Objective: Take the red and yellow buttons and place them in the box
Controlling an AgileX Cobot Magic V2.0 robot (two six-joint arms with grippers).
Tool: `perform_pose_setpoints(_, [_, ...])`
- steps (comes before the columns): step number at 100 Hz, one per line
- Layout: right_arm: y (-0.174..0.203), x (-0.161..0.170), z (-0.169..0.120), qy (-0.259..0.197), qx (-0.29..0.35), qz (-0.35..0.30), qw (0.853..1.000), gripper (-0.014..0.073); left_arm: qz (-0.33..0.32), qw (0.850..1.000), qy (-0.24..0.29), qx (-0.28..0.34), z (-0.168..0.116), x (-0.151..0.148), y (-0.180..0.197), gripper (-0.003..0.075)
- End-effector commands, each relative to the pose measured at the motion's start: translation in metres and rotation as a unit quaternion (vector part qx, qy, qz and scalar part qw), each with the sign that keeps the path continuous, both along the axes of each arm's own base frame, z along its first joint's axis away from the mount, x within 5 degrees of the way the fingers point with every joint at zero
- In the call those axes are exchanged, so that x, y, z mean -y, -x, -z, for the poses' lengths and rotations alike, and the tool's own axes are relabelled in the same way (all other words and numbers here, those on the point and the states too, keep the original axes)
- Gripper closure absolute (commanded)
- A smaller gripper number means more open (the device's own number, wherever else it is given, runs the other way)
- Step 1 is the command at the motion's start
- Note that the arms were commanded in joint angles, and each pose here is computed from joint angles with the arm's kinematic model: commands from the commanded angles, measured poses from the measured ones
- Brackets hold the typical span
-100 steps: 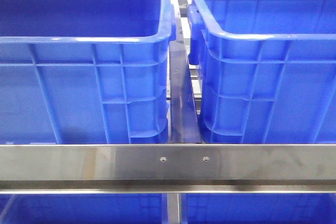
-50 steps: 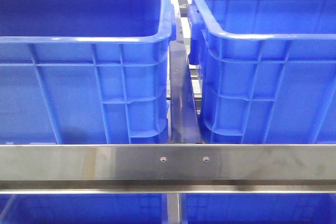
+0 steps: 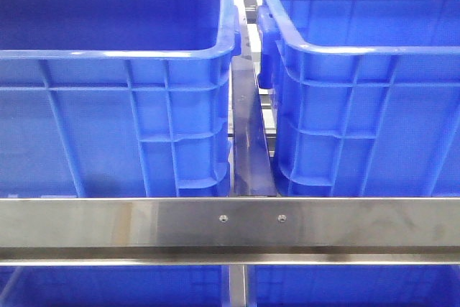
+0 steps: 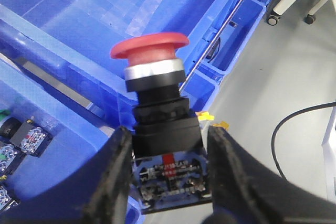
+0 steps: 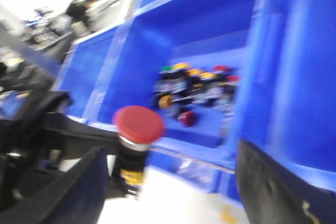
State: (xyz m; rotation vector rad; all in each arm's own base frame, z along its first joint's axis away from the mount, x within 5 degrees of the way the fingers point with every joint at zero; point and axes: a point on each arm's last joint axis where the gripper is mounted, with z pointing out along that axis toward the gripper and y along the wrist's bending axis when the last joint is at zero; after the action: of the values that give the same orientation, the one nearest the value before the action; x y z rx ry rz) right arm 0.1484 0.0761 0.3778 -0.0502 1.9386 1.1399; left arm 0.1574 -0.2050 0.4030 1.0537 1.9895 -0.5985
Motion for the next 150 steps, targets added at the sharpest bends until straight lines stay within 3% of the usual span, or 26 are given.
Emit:
perform_pose_setpoints(1, [-0.012, -0.008, -0.012, -0.057, 0.021, -0.037, 0.997, 0.0063, -0.002, 0.998, 0.052, 0.031, -0.020, 0.000, 0.003, 0.0739])
perform_pose_setpoints(19, [-0.033, -0.019, -0.002, -0.097, 0.000, -0.089, 0.991, 0.0063, -0.002, 0.998, 0.052, 0.031, -0.020, 0.000, 0.003, 0.0739])
perform_pose_setpoints(44, [-0.048, -0.042, 0.011, -0.093, -0.022, -0.127, 0.987, 0.0063, -0.002, 0.998, 0.052, 0.031, -0.020, 0.000, 0.003, 0.0739])
perform_pose_setpoints(67, [-0.057, -0.056, 0.005, -0.089, -0.016, -0.157, 0.983, 0.0071, -0.002, 0.998, 0.052, 0.031, -0.020, 0.000, 0.003, 0.0739])
perform_pose_setpoints(76, [-0.056, -0.056, 0.005, -0.091, -0.017, -0.163, 0.982, 0.0144, -0.002, 0.998, 0.053, 0.030, -0.020, 0.000, 0.003, 0.0739])
perform_pose_setpoints(95, [-0.055, -0.057, 0.005, -0.092, -0.017, -0.172, 0.981, 0.0419, -0.002, 0.998, 0.053, 0.030, -0.020, 0.000, 0.003, 0.0739])
perform_pose_setpoints(105, [-0.055, -0.057, 0.005, -0.092, -0.017, -0.172, 0.981, 0.0477, -0.002, 0.998, 0.053, 0.030, -0.020, 0.000, 0.003, 0.0734])
perform_pose_setpoints(117, [-0.055, -0.057, 0.005, -0.092, -0.017, -0.172, 0.981, 0.0477, -0.002, 0.998, 0.053, 0.030, -0.020, 0.000, 0.003, 0.0623])
perform_pose_setpoints(136, [-0.055, -0.057, 0.005, -0.092, -0.017, -0.169, 0.981, 0.0477, -0.002, 0.998, 0.052, 0.031, -0.020, 0.000, 0.003, 0.0228])
perform_pose_setpoints(143, [-0.056, -0.056, 0.005, -0.088, -0.012, -0.166, 0.982, 0.0477, -0.002, 0.998, 0.052, 0.031, -0.020, 0.000, 0.003, 0.0154])
perform_pose_setpoints(150, [-0.057, -0.056, 0.005, -0.083, -0.005, -0.162, 0.983, 0.0477, -0.002, 0.998, 0.052, 0.031, -0.020, 0.000, 0.003, 0.0144])
